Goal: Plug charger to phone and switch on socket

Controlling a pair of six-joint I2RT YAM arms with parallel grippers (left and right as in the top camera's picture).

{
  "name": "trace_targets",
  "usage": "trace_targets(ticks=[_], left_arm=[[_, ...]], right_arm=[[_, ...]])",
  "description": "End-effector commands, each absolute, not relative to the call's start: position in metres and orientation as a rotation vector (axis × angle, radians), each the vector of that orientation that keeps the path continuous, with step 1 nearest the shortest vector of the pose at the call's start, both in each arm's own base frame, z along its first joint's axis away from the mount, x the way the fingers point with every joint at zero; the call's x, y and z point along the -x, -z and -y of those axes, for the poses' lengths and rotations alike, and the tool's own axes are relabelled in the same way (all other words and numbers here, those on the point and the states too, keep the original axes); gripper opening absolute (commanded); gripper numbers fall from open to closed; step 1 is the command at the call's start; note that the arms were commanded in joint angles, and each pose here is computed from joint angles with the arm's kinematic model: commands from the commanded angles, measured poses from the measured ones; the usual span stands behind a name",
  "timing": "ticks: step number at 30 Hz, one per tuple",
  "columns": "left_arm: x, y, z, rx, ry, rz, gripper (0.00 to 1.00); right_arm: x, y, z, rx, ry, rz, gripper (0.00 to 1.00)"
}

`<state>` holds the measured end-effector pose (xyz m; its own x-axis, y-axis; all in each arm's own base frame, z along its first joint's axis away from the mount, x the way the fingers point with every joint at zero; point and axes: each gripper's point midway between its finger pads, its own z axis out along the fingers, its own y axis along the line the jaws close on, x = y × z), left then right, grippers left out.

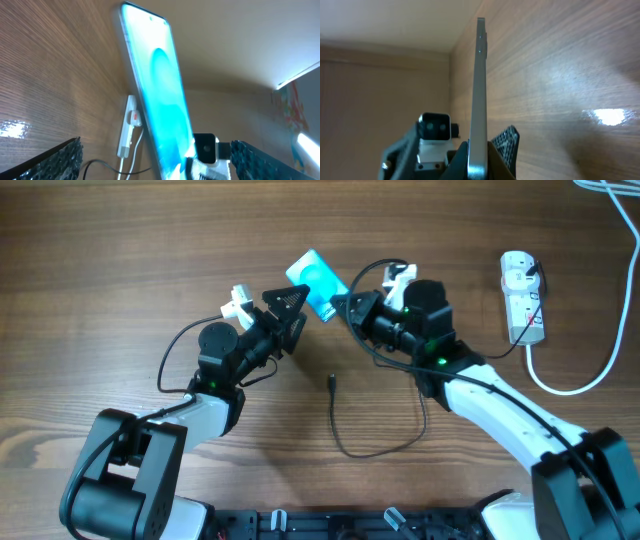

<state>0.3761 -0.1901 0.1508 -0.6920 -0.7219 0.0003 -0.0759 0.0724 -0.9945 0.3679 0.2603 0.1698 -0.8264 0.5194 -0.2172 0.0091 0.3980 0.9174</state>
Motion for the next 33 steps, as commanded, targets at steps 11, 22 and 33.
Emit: trace_targets(ticks=[11,22,33], left_arm=[[-0.391,-0.159,0.183,0.847,1.640,-1.778,1.00],[-0.399,-0.179,0.191,0.810,1.713,-1.739,1.00],[-0.396,-0.202,0.194,0.732,1.779,-1.663,1.00]], right_arm=[[-0.348,-0.167,-0.285,-0.355,-1.539,-2.237,0.04],[-0.345,-0.163,-0.285,-0.341,-1.535,-2.248,0.04],[-0.340,-0.164,-0.292,-0.304,-1.540,-2.251,0.04]])
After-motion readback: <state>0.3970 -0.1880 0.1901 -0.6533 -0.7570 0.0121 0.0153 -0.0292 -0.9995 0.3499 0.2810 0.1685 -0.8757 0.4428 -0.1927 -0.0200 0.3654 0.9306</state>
